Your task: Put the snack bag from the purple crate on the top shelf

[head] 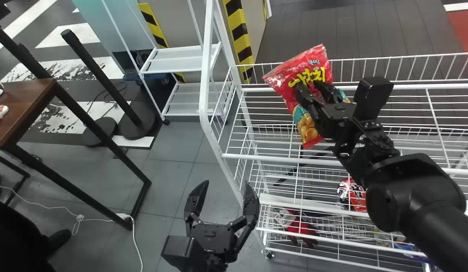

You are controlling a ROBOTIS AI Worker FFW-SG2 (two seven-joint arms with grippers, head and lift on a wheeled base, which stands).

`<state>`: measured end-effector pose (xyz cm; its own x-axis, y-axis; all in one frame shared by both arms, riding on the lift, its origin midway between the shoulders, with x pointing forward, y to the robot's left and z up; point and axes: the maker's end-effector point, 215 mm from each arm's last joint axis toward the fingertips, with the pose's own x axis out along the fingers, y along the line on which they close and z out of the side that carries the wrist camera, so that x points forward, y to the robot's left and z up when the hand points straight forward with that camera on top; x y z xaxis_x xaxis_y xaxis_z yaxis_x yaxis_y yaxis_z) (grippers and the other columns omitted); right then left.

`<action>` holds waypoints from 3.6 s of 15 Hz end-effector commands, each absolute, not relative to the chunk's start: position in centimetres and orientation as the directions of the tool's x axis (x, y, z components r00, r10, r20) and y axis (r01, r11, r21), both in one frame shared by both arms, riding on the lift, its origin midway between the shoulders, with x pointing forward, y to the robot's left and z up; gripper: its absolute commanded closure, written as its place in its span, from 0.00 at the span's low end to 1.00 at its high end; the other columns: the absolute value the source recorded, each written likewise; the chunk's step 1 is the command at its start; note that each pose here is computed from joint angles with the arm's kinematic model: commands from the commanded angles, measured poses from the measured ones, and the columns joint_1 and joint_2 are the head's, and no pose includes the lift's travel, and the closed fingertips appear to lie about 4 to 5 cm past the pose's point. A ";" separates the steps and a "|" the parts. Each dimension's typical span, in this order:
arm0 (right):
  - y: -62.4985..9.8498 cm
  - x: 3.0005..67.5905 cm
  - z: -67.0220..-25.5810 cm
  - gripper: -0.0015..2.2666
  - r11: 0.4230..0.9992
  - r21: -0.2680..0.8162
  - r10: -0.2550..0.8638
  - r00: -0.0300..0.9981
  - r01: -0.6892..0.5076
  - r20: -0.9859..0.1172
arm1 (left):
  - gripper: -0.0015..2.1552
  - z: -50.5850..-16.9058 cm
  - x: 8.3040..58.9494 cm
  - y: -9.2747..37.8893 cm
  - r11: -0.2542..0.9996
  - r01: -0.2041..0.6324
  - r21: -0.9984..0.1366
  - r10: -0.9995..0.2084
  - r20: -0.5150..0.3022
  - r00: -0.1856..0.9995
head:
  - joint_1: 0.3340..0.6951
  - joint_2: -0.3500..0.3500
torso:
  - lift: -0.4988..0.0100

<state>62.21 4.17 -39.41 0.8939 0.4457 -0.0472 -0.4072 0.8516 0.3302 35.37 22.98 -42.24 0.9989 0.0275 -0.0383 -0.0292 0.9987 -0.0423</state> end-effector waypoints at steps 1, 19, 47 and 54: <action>4.2 62.2 -39.4 0.99 0.856 0.321 0.443 0.895 -0.405 -0.049 | 0.05 -42.2 35.4 23.0 0.999 -0.029 -0.042 0.027 -0.038 0.999 | 1.00 0.93 | 0.98; 3.8 55.9 -30.8 0.99 0.830 0.181 0.443 0.821 -0.527 0.360 | 0.05 -41.5 35.2 23.4 0.998 -0.036 -0.046 0.036 -0.007 0.999 | 1.00 0.93 | 0.98; 5.2 58.9 -36.5 0.02 0.631 0.310 0.706 0.692 -0.712 0.152 | 0.05 -41.1 34.9 23.3 0.998 -0.034 -0.043 0.034 0.000 0.999 | 1.00 0.94 | 0.98; 8.5 52.9 -29.7 0.03 0.604 0.358 0.670 0.697 -0.712 0.255 | 0.05 -39.8 34.5 24.3 0.998 -0.050 -0.042 0.052 0.027 0.998 | 1.00 1.00 | 0.98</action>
